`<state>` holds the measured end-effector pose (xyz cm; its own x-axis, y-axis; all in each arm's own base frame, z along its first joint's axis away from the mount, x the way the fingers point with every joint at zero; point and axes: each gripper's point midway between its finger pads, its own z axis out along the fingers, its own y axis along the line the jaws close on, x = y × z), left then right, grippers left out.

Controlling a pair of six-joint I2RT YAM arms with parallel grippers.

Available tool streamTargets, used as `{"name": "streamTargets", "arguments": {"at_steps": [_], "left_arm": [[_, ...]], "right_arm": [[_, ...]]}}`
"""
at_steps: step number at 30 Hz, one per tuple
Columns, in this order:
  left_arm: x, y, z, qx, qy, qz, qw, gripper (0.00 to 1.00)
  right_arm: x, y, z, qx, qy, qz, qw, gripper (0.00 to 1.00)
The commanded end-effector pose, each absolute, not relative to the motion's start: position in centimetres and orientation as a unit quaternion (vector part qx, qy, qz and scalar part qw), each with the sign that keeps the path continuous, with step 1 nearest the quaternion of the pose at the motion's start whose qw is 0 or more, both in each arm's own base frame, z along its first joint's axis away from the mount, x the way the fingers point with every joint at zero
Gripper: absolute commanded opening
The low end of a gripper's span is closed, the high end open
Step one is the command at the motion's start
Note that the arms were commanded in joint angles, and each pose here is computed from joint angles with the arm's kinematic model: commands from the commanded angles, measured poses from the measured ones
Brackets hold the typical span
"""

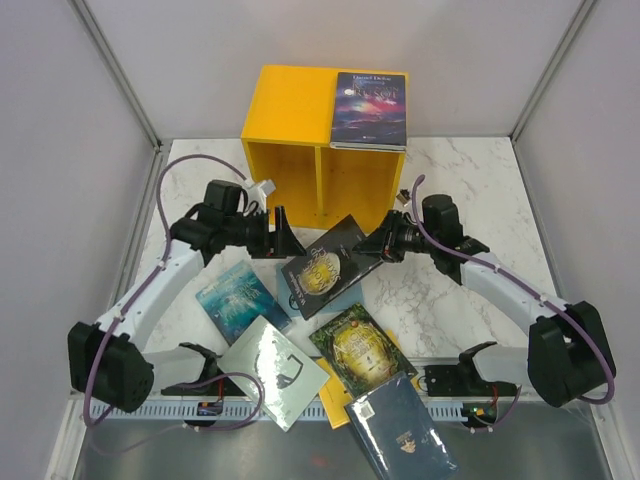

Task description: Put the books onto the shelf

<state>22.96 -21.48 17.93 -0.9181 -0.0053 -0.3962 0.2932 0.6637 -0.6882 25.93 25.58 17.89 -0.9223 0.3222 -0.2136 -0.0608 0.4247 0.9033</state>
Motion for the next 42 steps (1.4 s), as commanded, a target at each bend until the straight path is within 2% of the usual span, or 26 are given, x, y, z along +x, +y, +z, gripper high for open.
{"name": "streamTargets", "arguments": {"at_steps": [1,7,14,20,26,29,30,32,34,38,39,40,42], "left_arm": [[25.0,-20.9,23.2,0.131,0.860,-0.397,0.292,0.77],[25.1,-21.1,26.9,0.178,0.820,-0.409,0.357,0.77],[25.3,-21.4,27.2,0.200,0.808,-0.419,0.363,0.78],[24.0,-23.4,27.9,0.221,0.777,-0.495,0.320,0.79],[20.1,-25.0,29.4,0.262,0.708,-0.615,0.226,0.77],[18.7,-25.0,30.3,0.269,0.683,-0.650,0.196,0.67],[18.2,-24.9,30.4,0.272,0.679,-0.656,0.186,0.51],[17.9,-24.8,30.6,0.272,0.678,-0.657,0.184,0.38],[17.8,-24.8,30.7,0.266,0.681,-0.658,0.180,0.03],[18.2,-24.8,30.9,0.252,0.689,-0.652,0.192,0.02],[18.4,-24.9,30.9,0.245,0.694,-0.647,0.199,0.02],[18.7,-24.9,31.0,0.238,0.698,-0.644,0.205,0.02],[19.5,-24.9,31.1,0.218,0.709,-0.632,0.226,0.02]], "right_arm": [[23.7,26.3,23.0,-0.007,0.799,0.572,0.184,0.00],[22.2,26.6,28.0,-0.078,0.764,0.610,0.194,0.00],[20.2,26.9,32.8,-0.117,0.720,0.660,0.177,0.00],[19.6,26.9,35.3,-0.114,0.690,0.694,0.170,0.00],[20.5,27.2,37.0,-0.108,0.666,0.714,0.188,0.00],[21.0,27.4,37.3,-0.105,0.663,0.715,0.193,0.00],[21.2,27.5,37.4,-0.107,0.661,0.716,0.196,0.00],[21.4,27.5,37.3,-0.104,0.662,0.716,0.198,0.00],[21.6,27.6,37.0,-0.099,0.663,0.715,0.198,0.00],[22.2,27.7,36.8,-0.085,0.667,0.712,0.203,0.00],[22.5,27.7,36.4,-0.078,0.673,0.708,0.200,0.09],[22.6,27.7,36.3,-0.075,0.676,0.706,0.199,0.26],[23.0,27.7,36.2,-0.063,0.680,0.703,0.200,0.67]]}}
